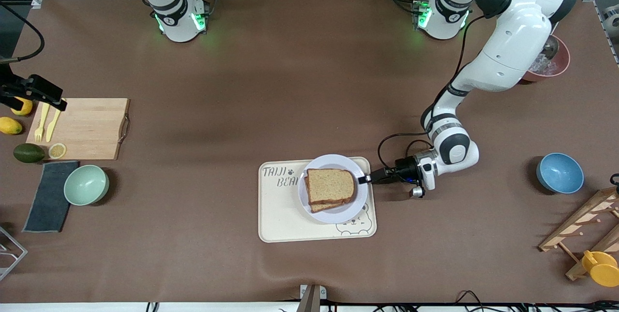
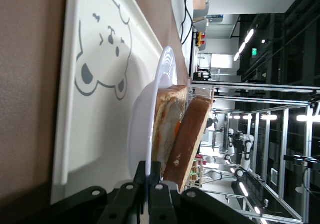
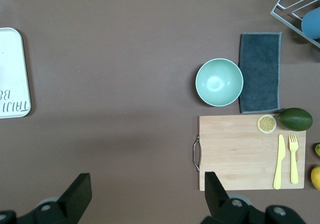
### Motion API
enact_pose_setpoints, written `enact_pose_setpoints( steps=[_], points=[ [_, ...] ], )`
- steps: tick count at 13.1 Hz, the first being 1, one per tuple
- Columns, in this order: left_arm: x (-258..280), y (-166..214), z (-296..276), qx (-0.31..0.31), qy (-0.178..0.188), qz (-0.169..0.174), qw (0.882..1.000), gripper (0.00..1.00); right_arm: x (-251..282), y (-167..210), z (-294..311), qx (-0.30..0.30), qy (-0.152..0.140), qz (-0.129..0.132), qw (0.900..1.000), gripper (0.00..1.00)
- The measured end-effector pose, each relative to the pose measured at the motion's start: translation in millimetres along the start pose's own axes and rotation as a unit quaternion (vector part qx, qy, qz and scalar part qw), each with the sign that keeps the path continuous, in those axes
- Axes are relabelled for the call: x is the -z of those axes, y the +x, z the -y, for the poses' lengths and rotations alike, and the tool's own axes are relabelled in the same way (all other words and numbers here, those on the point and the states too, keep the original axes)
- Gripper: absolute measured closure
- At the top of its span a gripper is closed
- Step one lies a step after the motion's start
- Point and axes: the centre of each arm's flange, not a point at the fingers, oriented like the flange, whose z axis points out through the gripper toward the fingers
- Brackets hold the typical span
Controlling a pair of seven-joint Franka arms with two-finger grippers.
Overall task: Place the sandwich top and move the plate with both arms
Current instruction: 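Slide the white plate onto the bear tray with the left gripper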
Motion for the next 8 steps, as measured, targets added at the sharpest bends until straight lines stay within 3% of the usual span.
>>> enact_pose_setpoints(
  steps=[6, 8],
  points=[
    [0.8, 5.3, 2.1, -0.005, 0.012, -0.006, 1.0, 0.92, -0.7, 0.3, -0.5, 0.0, 0.0, 0.001, 1.0, 0.0],
    [3.0, 7.4, 2.9, -0.006, 0.017, -0.01, 1.0, 0.72, -1.2, 0.5, -0.6, 0.0, 0.0, 0.001, 1.0, 0.0]
  ],
)
